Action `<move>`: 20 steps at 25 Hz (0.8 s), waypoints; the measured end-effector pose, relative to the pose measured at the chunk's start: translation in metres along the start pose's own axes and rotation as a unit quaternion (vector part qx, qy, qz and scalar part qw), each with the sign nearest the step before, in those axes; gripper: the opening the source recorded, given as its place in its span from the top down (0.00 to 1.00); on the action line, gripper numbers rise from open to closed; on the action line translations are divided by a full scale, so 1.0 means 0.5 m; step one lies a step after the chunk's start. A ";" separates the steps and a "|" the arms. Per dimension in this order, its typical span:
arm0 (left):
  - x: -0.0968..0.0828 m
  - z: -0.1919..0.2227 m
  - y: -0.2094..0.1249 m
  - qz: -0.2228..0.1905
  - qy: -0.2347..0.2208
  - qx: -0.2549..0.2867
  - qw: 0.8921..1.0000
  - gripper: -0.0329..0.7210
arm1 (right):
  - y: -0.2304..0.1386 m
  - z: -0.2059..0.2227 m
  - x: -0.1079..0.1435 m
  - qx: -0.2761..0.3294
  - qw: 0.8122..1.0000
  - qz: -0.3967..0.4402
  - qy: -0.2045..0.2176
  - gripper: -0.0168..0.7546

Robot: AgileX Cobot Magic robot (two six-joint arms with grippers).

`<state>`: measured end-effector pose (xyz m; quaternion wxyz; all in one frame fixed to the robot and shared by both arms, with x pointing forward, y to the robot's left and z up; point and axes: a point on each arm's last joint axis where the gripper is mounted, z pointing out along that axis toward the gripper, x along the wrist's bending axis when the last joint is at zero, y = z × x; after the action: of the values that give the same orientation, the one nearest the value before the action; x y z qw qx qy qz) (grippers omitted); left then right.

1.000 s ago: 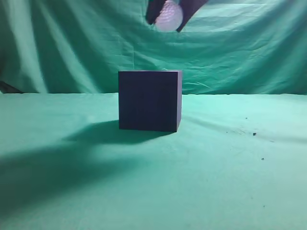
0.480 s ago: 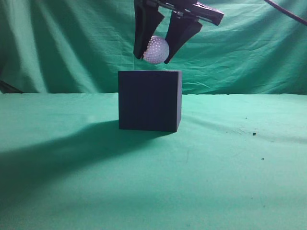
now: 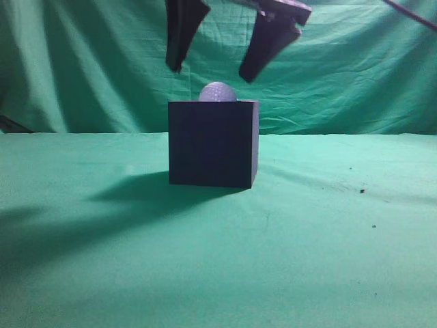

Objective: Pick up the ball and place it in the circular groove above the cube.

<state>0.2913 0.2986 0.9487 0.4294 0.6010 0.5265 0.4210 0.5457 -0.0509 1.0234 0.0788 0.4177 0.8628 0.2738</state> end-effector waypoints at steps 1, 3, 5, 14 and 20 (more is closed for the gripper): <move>0.000 0.000 0.000 0.000 0.000 0.000 1.000 0.96 | 0.006 -0.015 0.002 -0.004 1.000 -0.001 0.001 0.18; 0.000 0.000 0.000 0.000 0.000 0.000 1.000 0.96 | 0.023 -0.054 0.007 -0.015 1.000 -0.006 0.004 0.32; 0.000 0.000 0.000 0.000 0.000 0.000 1.000 0.96 | 0.033 -0.104 0.014 -0.021 1.000 -0.010 0.008 0.53; 0.000 0.000 0.000 0.000 0.000 0.000 1.000 0.96 | -0.006 -0.314 0.038 -0.018 1.000 -0.013 0.018 0.98; 0.000 0.000 0.000 0.000 0.000 0.000 1.000 0.96 | -0.070 -0.449 0.043 -0.039 0.999 0.016 -0.002 0.98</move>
<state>0.2913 0.2986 0.9487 0.4294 0.6010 0.5265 0.4210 0.4265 -0.1432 1.1945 0.0923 0.4284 0.8446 0.3076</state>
